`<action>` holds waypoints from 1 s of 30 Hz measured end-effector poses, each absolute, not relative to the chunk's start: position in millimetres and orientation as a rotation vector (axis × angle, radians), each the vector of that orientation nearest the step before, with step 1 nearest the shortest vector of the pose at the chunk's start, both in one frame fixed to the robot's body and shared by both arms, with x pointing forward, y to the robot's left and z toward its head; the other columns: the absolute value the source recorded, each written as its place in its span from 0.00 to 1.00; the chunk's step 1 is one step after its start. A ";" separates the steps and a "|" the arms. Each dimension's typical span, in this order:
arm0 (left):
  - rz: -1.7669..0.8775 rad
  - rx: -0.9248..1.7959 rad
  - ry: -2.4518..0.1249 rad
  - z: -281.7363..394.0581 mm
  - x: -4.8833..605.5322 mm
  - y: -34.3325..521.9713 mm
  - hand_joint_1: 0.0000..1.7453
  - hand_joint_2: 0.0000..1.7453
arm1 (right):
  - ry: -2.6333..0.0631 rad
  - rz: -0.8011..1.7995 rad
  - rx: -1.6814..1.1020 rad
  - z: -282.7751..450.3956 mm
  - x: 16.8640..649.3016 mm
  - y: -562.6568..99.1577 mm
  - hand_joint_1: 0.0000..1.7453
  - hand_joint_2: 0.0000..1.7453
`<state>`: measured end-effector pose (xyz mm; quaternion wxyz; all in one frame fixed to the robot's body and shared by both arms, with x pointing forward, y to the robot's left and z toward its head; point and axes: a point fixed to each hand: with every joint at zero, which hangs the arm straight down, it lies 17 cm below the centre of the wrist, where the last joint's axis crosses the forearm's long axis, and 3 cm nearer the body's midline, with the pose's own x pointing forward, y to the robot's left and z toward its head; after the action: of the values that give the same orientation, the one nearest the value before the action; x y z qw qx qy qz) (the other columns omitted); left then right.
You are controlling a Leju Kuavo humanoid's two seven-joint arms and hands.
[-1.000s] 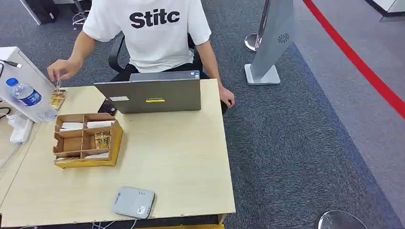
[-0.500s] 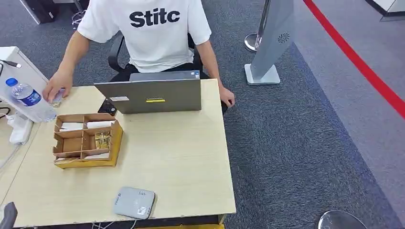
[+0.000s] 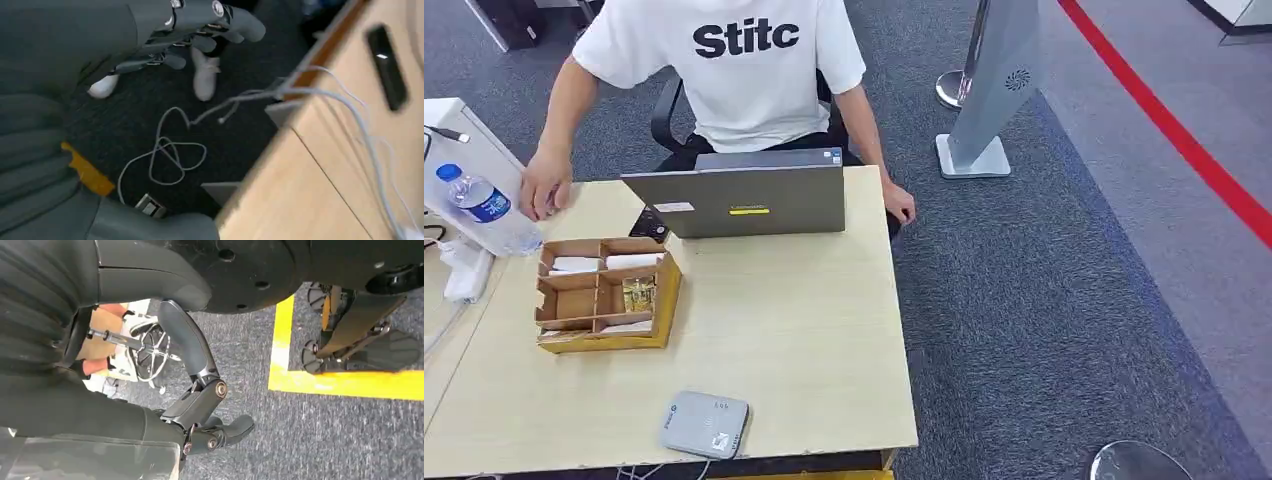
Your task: Pass the card to the sensor for recognition and then transmit it.
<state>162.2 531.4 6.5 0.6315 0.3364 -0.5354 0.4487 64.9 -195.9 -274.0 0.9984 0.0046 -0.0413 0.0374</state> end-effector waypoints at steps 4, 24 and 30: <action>1.049 0.763 -1.177 -11.0 153.4 528.7 0.00 1.00 | -0.085 0.075 0.003 -274.5 66.7 -200.8 0.00 1.00; 1.275 0.631 -0.785 -132.6 109.2 495.6 0.00 1.00 | -0.083 0.107 0.012 -275.3 67.5 -207.0 0.00 1.00; 1.204 0.495 -0.561 -204.2 115.0 451.5 0.00 1.00 | -0.086 0.115 0.006 -275.8 69.3 -213.1 0.00 1.00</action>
<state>115.0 451.5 -204.2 0.7592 0.2274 -0.2577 0.5527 69.3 -213.1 -275.8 0.9974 0.0030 -0.0432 0.0573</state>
